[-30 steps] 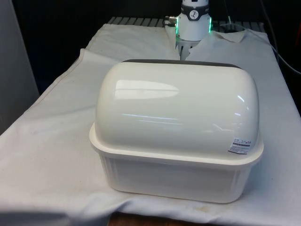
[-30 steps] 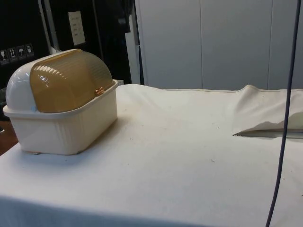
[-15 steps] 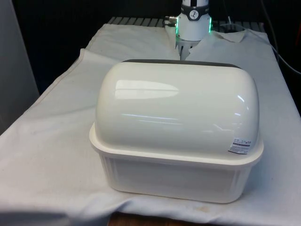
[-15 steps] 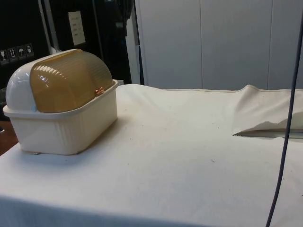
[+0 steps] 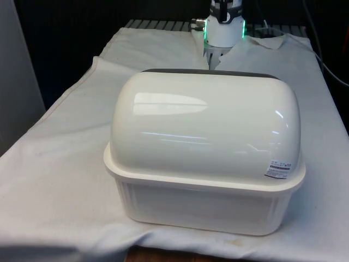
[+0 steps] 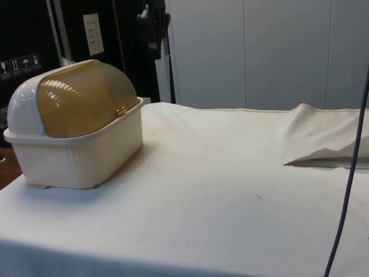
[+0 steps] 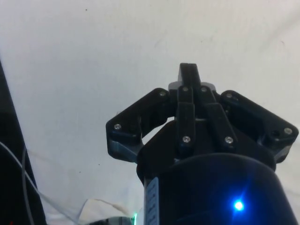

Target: Open the lid, then close it.

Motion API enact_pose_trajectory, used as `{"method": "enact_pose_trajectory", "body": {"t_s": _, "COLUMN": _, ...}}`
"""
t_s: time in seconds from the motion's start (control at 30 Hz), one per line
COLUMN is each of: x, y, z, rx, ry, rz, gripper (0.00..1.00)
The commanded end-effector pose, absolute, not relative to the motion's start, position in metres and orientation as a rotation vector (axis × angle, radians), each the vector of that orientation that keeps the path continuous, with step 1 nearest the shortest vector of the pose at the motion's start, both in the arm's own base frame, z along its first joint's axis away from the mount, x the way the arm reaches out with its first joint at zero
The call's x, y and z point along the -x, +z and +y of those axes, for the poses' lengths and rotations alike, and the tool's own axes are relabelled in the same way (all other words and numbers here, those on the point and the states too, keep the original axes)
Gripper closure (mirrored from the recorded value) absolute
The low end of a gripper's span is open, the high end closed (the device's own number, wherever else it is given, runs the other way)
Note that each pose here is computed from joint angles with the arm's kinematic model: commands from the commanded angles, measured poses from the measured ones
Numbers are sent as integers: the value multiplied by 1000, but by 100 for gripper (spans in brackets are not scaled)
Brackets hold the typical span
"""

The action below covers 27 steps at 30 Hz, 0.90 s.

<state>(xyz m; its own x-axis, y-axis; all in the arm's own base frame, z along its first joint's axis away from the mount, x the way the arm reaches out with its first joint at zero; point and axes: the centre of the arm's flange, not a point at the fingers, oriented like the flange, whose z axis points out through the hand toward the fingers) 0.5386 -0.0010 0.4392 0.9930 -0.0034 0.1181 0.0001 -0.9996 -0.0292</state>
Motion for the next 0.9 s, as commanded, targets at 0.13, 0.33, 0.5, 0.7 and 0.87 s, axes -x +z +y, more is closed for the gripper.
{"method": "enact_pose_trajectory", "body": {"t_s": 0.13, "x": -530, "y": 424, "z": -2, "rx": 3107, "ry": -207, "rz": 11, "gripper": 100}}
{"method": "enact_pose_trajectory", "body": {"t_s": 0.33, "x": -522, "y": 402, "z": -2, "rx": 3104, "ry": -240, "rz": 34, "gripper": 100}}
{"method": "enact_pose_trajectory", "body": {"t_s": 0.5, "x": -521, "y": 388, "z": -4, "rx": 3099, "ry": -264, "rz": 54, "gripper": 100}}
{"method": "enact_pose_trajectory", "body": {"t_s": 0.7, "x": -523, "y": 372, "z": -8, "rx": 3095, "ry": -297, "rz": 76, "gripper": 100}}
{"method": "enact_pose_trajectory", "body": {"t_s": 0.87, "x": -525, "y": 361, "z": -9, "rx": 3095, "ry": -316, "rz": 84, "gripper": 100}}
